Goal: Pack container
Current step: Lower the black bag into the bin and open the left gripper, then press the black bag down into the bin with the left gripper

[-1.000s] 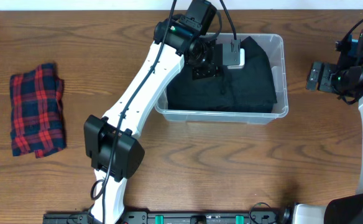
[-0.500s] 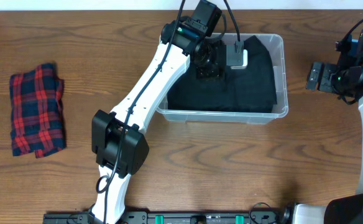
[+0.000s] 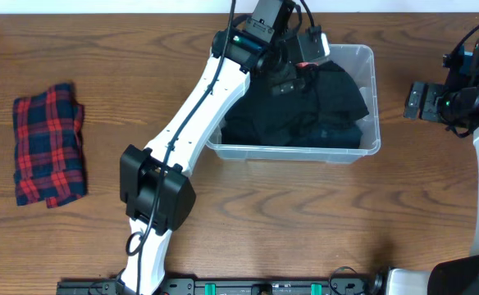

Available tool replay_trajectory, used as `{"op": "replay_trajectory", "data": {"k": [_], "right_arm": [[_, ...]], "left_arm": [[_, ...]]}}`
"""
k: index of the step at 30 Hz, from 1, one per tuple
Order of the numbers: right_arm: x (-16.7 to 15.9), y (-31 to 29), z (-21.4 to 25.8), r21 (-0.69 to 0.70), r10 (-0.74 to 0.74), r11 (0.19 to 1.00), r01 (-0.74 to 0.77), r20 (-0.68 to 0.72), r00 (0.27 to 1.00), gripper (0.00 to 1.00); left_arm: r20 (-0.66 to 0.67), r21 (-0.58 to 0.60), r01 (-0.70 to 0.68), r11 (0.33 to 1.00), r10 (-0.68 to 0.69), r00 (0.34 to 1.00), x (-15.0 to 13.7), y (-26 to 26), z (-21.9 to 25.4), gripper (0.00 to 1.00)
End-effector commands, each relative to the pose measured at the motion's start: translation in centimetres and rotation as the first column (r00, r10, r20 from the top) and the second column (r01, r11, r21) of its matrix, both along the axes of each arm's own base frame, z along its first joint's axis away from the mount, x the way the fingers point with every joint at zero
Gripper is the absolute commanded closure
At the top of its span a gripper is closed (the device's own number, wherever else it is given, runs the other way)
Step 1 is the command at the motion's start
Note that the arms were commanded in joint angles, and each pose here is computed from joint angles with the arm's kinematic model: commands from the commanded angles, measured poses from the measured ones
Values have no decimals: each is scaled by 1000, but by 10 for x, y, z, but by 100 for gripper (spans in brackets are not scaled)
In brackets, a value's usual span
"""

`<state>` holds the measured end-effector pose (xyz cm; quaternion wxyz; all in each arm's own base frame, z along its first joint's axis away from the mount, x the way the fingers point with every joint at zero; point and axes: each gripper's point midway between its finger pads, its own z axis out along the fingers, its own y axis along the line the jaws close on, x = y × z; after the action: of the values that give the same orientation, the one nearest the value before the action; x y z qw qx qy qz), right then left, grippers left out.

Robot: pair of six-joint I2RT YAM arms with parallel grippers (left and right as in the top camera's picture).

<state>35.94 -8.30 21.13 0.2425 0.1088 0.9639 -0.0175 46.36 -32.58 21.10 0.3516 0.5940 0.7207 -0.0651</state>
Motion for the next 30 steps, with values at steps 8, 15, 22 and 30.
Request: {"op": "replay_trajectory", "data": {"k": [8, 15, 22, 30], "right_arm": [[0, -3, 0, 3, -17, 1000, 17, 1, 1000, 1], [0, -3, 0, 3, -17, 1000, 17, 1, 1000, 1], [0, -3, 0, 3, -17, 1000, 17, 1, 1000, 1], [0, -3, 0, 3, -17, 1000, 17, 1, 1000, 1]], "left_arm": [[-104, -50, -209, 977, 203, 974, -7, 22, 18, 94], [-194, -114, -364, 925, 339, 921, 4, 24, 11, 94], [-201, -95, -517, 851, 492, 847, 31, 33, -22, 94], [-245, 71, -589, 805, 586, 772, 44, 41, -119, 94]]}}
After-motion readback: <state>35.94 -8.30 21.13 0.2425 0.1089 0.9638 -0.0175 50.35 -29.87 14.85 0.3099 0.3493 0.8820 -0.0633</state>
